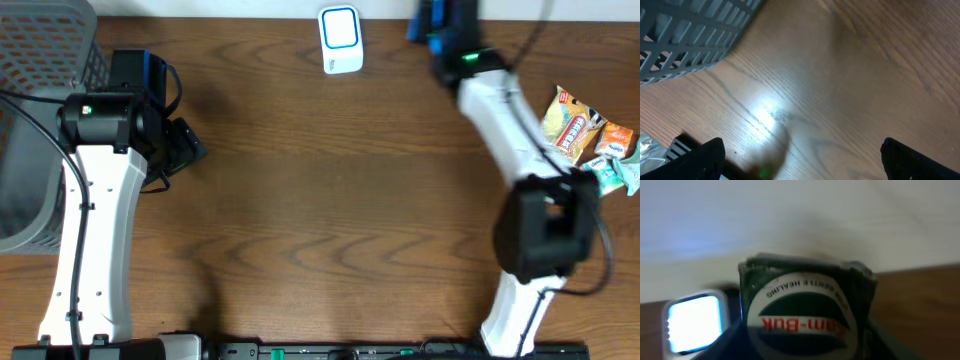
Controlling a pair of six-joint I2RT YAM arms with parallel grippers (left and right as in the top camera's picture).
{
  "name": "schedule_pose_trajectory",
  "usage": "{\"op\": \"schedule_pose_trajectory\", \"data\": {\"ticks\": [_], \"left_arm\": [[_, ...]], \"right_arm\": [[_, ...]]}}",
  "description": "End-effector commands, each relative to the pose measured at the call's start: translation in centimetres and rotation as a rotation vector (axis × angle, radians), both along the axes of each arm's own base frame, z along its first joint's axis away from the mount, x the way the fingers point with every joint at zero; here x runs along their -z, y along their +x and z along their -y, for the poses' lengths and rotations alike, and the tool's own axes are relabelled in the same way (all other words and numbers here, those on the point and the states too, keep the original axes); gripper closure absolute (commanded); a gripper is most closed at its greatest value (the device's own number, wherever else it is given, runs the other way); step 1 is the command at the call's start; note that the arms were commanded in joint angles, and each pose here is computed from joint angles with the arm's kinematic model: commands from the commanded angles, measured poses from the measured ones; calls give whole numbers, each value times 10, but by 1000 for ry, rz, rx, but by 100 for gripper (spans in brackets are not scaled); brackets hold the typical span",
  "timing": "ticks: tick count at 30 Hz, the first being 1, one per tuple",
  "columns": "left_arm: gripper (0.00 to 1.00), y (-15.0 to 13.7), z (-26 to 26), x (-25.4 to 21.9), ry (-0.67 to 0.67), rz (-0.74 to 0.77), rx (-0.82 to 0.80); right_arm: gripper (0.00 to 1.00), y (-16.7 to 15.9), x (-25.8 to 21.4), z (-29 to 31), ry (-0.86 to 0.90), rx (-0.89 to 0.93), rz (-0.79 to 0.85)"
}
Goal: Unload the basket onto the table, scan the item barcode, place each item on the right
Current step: 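Swing the tin right and set it beside the snack packs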
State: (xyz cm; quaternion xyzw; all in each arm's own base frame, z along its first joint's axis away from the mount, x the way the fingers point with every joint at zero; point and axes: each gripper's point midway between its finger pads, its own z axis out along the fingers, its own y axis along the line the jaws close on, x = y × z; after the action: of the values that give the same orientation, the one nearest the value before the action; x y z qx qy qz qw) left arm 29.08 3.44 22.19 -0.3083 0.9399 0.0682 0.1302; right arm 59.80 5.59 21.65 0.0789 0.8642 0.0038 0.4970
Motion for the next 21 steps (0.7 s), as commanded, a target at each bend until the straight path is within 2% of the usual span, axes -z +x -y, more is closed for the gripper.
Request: {"op": "schedule_pose_trajectory", "data": {"ticks": [1, 4, 8, 11, 13, 17, 19, 21], "left_arm": [[2, -1, -3, 0, 8, -2, -10], [2, -1, -3, 0, 8, -2, -10], [2, -1, -3, 0, 8, -2, -10], [2, -1, -3, 0, 8, -2, -10], [2, -1, -3, 0, 8, -2, -10], [2, -1, -3, 0, 8, -2, -10], [2, -1, -3, 0, 8, -2, -10], [2, -1, -3, 0, 8, -2, -10]], "right_arm": [[65, -20, 10, 52, -32, 80, -110], [65, -51, 40, 96, -49, 160, -287], [71, -93, 72, 150, -91, 289, -481], [71, -114, 83, 179, -96, 353, -562], [67, -126, 87, 194, -84, 383, -599], [47, -140, 92, 208, -53, 410, -643], [1, -142, 93, 210, -33, 408, -649], [1, -141, 94, 207, -19, 397, -648]]}}
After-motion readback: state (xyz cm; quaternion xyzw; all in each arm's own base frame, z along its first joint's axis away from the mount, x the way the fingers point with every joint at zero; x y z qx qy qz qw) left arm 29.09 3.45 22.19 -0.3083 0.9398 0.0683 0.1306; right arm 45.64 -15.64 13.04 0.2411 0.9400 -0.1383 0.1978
